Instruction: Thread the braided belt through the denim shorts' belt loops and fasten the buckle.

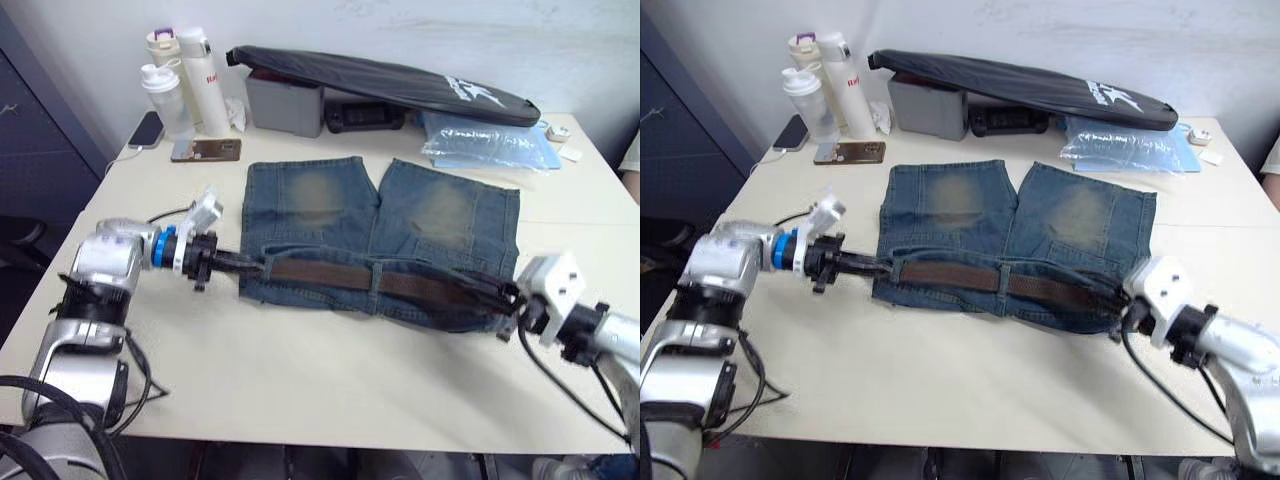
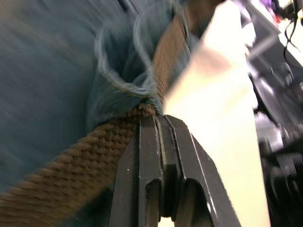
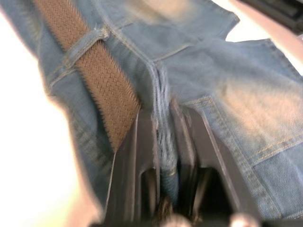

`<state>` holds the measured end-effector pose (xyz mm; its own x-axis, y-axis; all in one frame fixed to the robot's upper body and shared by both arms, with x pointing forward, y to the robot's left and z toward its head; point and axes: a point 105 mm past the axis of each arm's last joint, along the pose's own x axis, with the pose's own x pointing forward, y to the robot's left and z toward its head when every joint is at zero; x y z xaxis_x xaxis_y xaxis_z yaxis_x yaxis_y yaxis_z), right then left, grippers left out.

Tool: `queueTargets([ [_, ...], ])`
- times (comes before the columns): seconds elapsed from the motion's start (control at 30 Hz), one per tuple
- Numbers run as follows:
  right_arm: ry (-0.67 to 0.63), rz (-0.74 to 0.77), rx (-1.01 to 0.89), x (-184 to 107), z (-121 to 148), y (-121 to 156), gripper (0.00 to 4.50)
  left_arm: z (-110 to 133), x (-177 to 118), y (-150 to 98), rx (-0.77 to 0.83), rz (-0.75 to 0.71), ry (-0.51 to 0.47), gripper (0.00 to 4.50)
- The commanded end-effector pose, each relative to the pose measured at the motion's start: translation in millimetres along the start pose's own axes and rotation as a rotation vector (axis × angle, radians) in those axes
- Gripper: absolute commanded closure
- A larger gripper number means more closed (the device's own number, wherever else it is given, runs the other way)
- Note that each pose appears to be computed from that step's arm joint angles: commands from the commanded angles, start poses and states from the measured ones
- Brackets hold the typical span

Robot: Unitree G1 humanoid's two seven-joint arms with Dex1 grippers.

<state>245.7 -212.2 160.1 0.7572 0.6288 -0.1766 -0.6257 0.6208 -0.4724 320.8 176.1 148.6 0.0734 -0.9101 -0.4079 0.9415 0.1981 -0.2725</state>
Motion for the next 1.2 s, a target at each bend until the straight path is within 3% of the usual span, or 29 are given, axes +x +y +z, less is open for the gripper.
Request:
queueTargets([
  [0.03,-0.058,0.030,-0.279,-14,10,23,4.47,0,-2,-33,0.088,-0.175,-0.015,4.50],
  [0.23,-0.031,0.130,-0.483,-45,-31,70,4.47,-36,4,-59,0.068,-0.244,0.098,4.50],
  [0.47,0.002,0.230,-0.645,-82,-76,116,4.47,-101,2,-80,0.097,-0.313,0.358,4.50],
  [0.6,0.034,0.277,-0.682,-96,-97,125,4.47,-112,5,-70,0.143,-0.253,0.367,4.50],
  [0.67,0.037,0.271,-0.694,-100,-102,122,3.39,-115,1,-66,0.146,-0.245,0.386,4.50],
  [0.73,0.035,0.266,-0.702,-101,-103,121,2.70,-116,-3,-63,0.125,-0.235,0.385,4.50],
  [0.93,0.047,0.248,-0.722,-112,-98,109,0.08,-114,-24,-62,-0.006,-0.219,0.380,2.36],
  [1.0,0.070,0.237,-0.713,-120,-98,105,0.00,-107,-29,-63,-0.065,-0.210,0.336,1.56],
  [1.1,0.082,0.199,-0.706,-131,-89,98,0.00,-78,-49,-69,-0.258,-0.196,0.156,0.22],
  [1.2,0.121,0.156,-0.725,-143,-83,87,0.00,-69,-70,-75,-0.344,-0.170,0.102,0.05],
])
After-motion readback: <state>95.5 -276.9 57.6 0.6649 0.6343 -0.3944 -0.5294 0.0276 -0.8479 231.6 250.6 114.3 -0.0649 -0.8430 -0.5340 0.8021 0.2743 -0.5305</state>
